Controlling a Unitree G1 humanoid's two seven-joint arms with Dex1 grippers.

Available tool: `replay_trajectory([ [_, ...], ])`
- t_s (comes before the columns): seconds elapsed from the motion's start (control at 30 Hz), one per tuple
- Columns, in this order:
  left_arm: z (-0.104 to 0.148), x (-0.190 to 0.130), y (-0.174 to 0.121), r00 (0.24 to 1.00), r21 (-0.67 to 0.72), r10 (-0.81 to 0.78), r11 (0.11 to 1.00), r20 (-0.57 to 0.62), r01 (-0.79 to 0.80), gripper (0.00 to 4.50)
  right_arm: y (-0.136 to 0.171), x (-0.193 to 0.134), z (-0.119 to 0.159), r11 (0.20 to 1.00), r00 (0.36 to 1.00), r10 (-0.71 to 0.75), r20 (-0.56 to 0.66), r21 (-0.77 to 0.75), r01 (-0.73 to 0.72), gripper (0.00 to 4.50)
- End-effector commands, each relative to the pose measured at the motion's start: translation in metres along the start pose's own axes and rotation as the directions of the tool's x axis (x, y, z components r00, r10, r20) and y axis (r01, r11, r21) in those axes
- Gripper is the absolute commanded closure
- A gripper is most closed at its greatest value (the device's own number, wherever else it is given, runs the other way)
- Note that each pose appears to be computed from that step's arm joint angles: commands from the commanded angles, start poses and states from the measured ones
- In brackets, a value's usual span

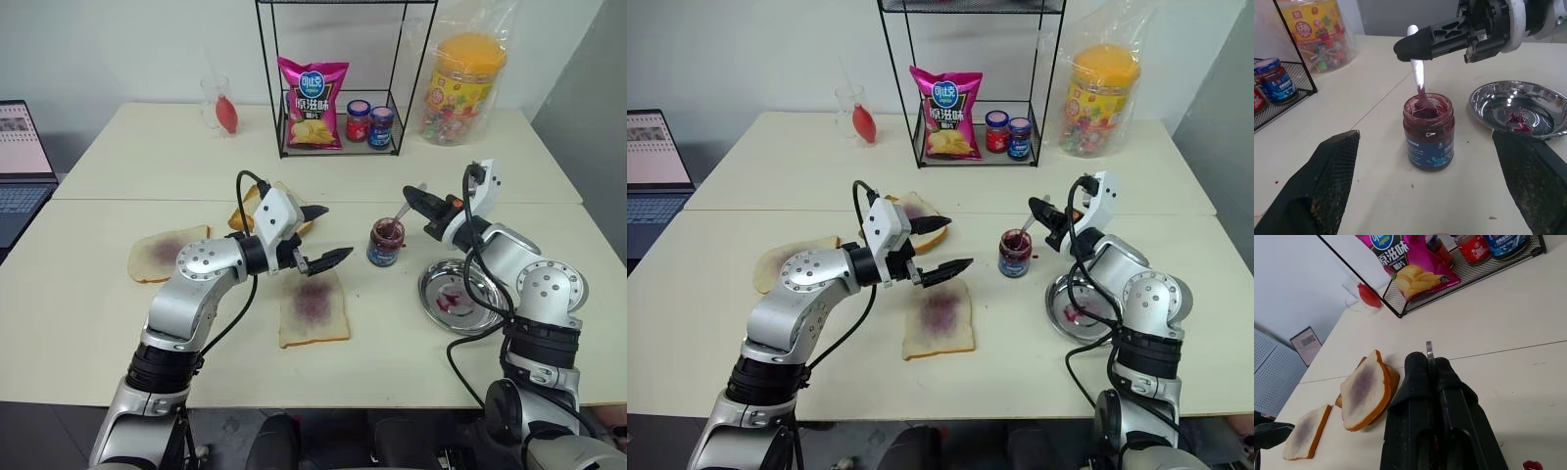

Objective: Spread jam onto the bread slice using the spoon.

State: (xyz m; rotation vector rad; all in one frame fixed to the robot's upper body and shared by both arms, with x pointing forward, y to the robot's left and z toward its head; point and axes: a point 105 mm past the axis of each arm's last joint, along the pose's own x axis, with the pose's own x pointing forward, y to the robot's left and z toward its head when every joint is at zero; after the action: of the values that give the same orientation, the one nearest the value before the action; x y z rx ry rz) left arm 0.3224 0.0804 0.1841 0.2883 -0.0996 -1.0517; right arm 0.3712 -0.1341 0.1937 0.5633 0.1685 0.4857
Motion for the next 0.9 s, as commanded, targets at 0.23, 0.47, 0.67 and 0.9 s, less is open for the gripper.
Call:
replay_trajectory([
  [0.23, 0.0108, -0.0005, 0.0012, 1.000, 0.045, -0.001, 0.999, 0.028, 0.000, 0.00, 0.0000, -0.0042, 0.0164, 1.000, 0.997, -0.016, 0.072, -0.026, 0.017, 4.47],
  [0.47, 0.0108, -0.0008, 0.0024, 1.000, 0.048, 0.000, 0.999, 0.027, -0.002, 0.00, 0.0024, -0.0040, 0.0147, 1.000, 0.998, -0.002, 0.070, 0.011, 0.001, 4.47],
  [0.67, 0.0108, -0.0002, 0.0031, 1.000, 0.049, 0.004, 0.999, 0.029, -0.005, 0.00, 0.0038, -0.0038, 0.0142, 0.997, 0.997, 0.005, 0.076, 0.076, -0.011, 4.47],
  [0.9, 0.0111, -0.0001, 0.0034, 1.000, 0.052, 0.005, 0.999, 0.030, -0.007, 0.00, -0.0046, -0.0059, 0.0143, 0.993, 0.996, -0.028, 0.081, 0.119, 0.018, 4.47],
])
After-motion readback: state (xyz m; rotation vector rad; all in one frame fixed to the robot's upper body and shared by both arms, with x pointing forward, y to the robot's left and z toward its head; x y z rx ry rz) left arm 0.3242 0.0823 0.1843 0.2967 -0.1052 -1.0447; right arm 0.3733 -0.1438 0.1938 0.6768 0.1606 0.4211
